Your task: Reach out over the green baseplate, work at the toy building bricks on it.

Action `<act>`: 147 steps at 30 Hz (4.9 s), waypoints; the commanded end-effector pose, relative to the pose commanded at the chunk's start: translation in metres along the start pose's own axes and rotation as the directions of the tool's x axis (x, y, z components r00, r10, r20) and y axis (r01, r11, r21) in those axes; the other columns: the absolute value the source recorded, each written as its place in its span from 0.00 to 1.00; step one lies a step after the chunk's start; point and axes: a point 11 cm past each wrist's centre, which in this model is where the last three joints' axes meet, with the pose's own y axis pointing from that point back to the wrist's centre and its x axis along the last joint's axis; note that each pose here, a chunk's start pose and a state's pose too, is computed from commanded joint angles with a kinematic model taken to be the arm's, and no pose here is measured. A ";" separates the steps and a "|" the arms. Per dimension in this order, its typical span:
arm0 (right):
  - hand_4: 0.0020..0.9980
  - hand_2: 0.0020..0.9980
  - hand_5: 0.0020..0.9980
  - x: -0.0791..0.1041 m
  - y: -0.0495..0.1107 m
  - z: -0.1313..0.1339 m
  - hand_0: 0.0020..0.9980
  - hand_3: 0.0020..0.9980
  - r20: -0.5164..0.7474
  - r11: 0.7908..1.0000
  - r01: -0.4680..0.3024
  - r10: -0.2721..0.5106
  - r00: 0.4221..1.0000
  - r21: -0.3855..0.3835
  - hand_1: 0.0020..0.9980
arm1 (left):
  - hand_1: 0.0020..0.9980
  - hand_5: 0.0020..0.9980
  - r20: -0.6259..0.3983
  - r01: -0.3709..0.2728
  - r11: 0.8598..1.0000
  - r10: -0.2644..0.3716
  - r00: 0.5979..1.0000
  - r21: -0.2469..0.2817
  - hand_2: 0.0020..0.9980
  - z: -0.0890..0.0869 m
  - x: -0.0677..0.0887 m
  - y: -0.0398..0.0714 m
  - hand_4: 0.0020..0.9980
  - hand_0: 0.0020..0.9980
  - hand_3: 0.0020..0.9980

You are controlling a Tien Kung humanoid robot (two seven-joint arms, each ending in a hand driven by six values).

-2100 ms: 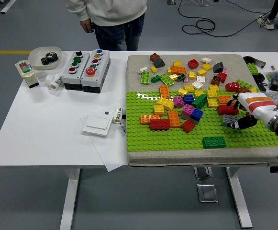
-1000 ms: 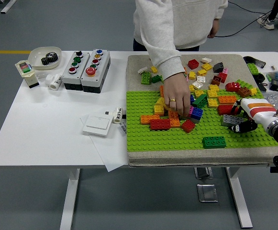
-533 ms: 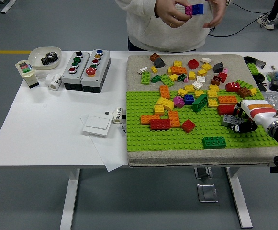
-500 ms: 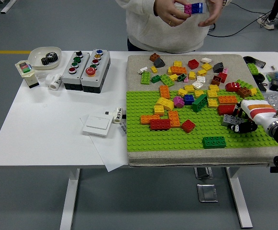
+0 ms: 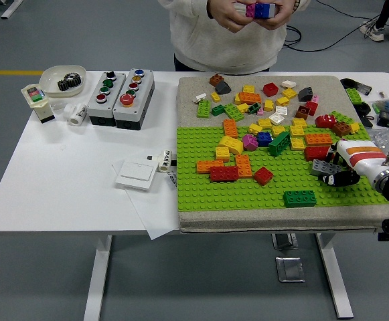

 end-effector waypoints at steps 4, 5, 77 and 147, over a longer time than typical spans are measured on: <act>0.82 0.46 0.42 0.002 0.001 -0.001 0.29 0.49 0.000 1.000 -0.011 0.011 1.000 0.008 0.36 | 0.70 0.62 0.001 0.000 1.000 0.000 1.000 0.000 0.67 0.000 0.000 0.000 0.56 0.61 0.55; 0.82 0.46 0.42 0.003 0.002 -0.001 0.29 0.49 -0.001 1.000 -0.014 0.015 1.000 0.012 0.36 | 0.70 0.62 0.000 0.000 1.000 0.000 1.000 0.000 0.67 0.000 0.000 0.000 0.56 0.61 0.55; 0.80 0.46 0.48 0.033 0.037 -0.002 0.29 0.49 -0.050 0.990 -0.068 0.075 0.996 0.123 0.36 | 0.70 0.63 0.001 -0.002 1.000 0.002 1.000 0.004 0.66 -0.001 0.001 0.000 0.56 0.61 0.55; 0.83 0.47 0.50 0.025 0.068 -0.029 0.28 0.50 -0.346 0.948 0.097 0.014 0.938 0.302 0.36 | 0.70 0.62 0.009 -0.005 1.000 0.005 1.000 0.000 0.66 0.002 0.003 -0.001 0.56 0.61 0.55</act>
